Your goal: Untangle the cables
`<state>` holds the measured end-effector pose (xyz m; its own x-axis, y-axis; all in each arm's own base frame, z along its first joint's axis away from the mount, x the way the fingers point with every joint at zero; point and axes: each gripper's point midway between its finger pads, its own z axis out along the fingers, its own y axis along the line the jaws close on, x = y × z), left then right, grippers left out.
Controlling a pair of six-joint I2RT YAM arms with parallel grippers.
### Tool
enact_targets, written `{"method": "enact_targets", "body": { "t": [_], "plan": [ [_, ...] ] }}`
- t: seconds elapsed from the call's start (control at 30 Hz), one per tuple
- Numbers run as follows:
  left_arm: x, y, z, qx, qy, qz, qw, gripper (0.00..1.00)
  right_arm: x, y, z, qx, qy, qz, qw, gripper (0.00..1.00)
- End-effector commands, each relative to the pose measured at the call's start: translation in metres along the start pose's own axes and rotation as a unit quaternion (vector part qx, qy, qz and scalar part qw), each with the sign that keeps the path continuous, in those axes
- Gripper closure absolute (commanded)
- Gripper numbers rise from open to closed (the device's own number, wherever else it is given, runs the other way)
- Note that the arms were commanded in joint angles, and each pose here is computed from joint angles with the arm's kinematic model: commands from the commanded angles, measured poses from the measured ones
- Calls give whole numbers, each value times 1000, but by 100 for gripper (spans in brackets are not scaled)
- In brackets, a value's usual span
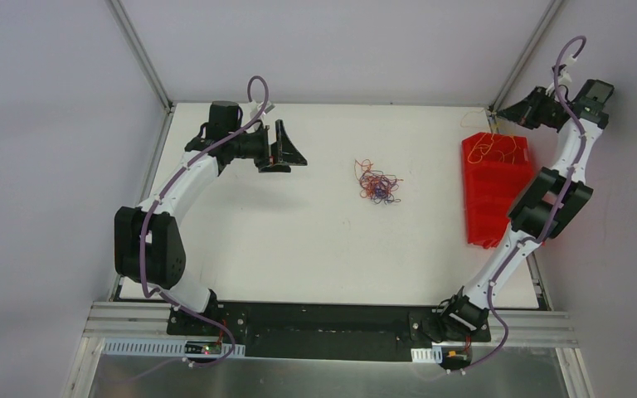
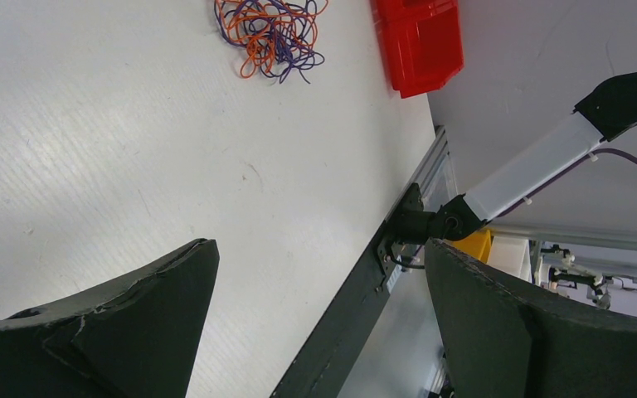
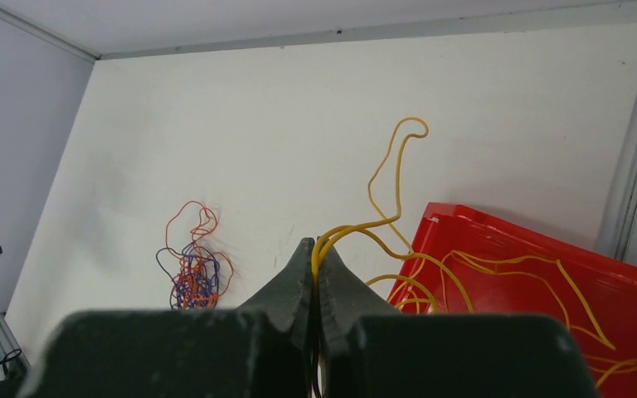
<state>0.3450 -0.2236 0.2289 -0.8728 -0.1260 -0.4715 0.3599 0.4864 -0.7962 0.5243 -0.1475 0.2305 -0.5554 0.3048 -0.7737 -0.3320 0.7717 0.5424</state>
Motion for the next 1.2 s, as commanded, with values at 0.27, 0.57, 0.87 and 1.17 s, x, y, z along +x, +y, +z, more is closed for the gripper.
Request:
{"method": "enact_targets", "body": {
  "t": [0.27, 0.57, 0.87, 1.17],
  "plan": [
    [-2, -10, 2, 22, 6, 6, 1000, 1, 20, 14, -39, 93, 46, 25, 994, 100],
    [-5, -13, 0, 23, 1, 12, 1000, 1, 21, -12, -62, 253, 13, 52, 966, 100],
    [-7, -12, 1, 21, -1, 7, 1000, 1, 25, -50, -84, 422, 8, 107, 900, 100],
    [-4, -11, 1, 20, -2, 5, 1000, 1, -13, -38, -39, 410, -27, 119, 904, 100]
  ]
}}
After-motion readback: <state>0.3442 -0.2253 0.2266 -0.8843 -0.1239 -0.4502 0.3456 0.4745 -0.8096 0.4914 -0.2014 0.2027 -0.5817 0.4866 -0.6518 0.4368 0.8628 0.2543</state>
